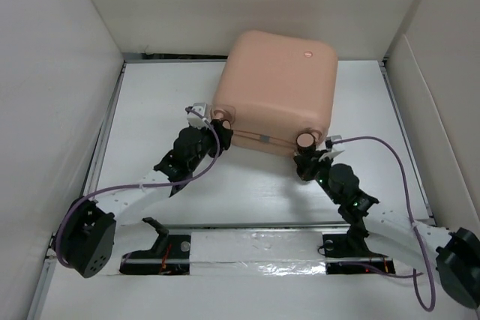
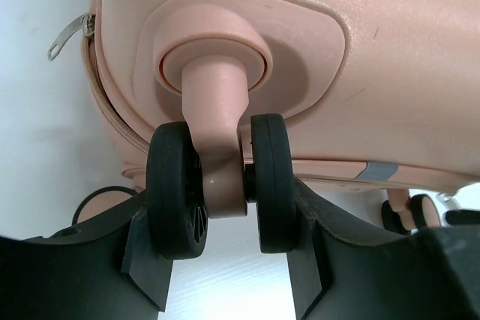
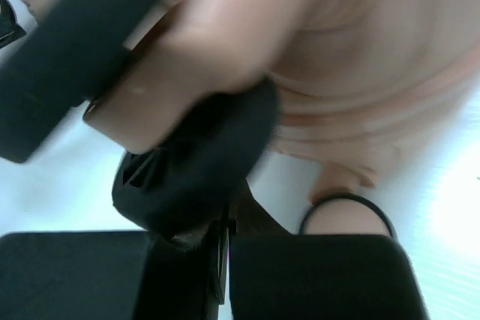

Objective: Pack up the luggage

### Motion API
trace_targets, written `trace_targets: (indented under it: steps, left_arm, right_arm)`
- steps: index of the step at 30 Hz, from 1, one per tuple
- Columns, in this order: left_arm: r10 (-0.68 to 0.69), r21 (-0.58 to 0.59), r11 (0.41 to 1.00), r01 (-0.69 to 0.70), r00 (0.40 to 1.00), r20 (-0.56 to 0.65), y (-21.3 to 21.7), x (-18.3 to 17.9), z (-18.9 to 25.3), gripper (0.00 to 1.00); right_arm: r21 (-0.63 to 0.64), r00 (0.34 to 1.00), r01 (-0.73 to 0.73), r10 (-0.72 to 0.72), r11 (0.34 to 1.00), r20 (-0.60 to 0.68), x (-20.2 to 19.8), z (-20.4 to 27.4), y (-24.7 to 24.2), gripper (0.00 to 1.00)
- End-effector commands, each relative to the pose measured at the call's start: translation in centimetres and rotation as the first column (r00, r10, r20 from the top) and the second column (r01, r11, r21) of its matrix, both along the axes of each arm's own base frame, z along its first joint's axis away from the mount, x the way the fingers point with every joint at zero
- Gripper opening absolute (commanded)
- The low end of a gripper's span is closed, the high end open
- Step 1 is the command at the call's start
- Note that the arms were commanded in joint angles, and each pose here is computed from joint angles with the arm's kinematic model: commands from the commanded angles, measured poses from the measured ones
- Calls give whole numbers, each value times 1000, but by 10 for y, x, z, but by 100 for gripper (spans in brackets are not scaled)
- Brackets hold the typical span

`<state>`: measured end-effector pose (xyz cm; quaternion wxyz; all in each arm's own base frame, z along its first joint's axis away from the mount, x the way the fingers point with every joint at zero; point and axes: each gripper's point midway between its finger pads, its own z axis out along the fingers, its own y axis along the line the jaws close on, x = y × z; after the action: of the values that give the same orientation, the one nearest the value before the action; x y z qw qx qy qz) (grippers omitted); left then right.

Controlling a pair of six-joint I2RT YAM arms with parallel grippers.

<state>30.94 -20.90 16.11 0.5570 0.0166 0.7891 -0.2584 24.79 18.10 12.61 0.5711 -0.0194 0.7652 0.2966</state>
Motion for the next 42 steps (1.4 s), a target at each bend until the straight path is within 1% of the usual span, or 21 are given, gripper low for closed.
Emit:
trace_targets:
  steps: [1,2,7,10,11,12,16,17,18,19,20,22,25,27,28,29,32,35,38,39,42]
  left_arm:
    - [-389,-224,867,445,886,251,-93,-38,110,0]
    - [-398,-237,857,458,880,260,-97,-37,114,0]
    - [-465,-298,787,540,837,288,-113,-46,141,0]
    - [-492,-317,757,572,817,300,-118,-58,148,0]
    - [-495,-311,755,578,812,309,-119,-63,152,0]
    - [-485,-310,761,570,817,311,-119,-65,153,0]
    - [-501,-332,739,587,807,312,-116,-86,152,0]
    - [-494,-340,731,591,803,335,-109,-93,161,0]
    - [-480,-346,737,580,810,335,-103,-96,161,0]
    - [-477,-340,755,560,826,301,-97,-98,147,0]
    - [-460,-343,757,557,826,327,-87,-105,157,0]
    - [-448,-347,769,537,840,306,-78,-110,147,0]
    - [-450,-387,753,533,845,288,-70,-121,141,0]
    - [-458,-412,728,548,836,302,-69,-127,144,0]
    - [-471,-421,715,558,830,299,-71,-131,142,0]
    - [-472,-436,704,561,828,303,-72,-131,145,0]
    - [-473,-473,665,578,816,332,-76,-132,161,0]
    - [-454,-524,618,586,810,371,-78,-130,176,0]
    - [-422,-606,566,558,828,369,-79,-128,185,0]
    - [-406,-615,561,555,831,379,-79,-128,189,0]
    - [-353,-637,562,527,850,392,-79,-130,200,0]
  right_arm:
    - [144,990,-130,121,981,71,-27,31,55,0]
    - [166,994,-63,48,984,94,-19,39,52,0]
    - [134,988,-100,83,986,130,-14,50,102,0]
    - [128,974,-189,170,974,148,-16,58,134,0]
    - [128,969,-209,187,969,162,-11,62,148,0]
    - [119,953,-273,251,955,172,-18,64,163,0]
    - [12,895,-417,408,909,177,-20,68,207,0]
    - [-16,883,-447,444,894,153,-24,62,216,0]
    - [-16,860,-489,485,872,158,-27,67,229,0]
    - [-22,843,-517,514,855,161,-33,68,236,0]
    - [-17,829,-539,535,842,165,-39,69,242,0]
    - [13,804,-583,574,812,154,-48,64,249,0]
    - [34,772,-627,614,778,165,-59,64,250,0]
    - [36,788,-607,596,793,157,-60,61,238,0]
    - [27,796,-599,592,800,125,-65,46,225,0]
    - [41,812,-576,566,817,142,-60,56,212,0]
    - [64,832,-552,543,832,118,-64,49,183,0]
    - [84,832,-553,545,829,103,-66,47,179,0]
    - [126,765,-644,632,755,125,-79,58,213,0]
    - [132,747,-664,649,736,142,-83,62,221,0]
    - [199,667,-745,714,637,211,-104,79,248,0]
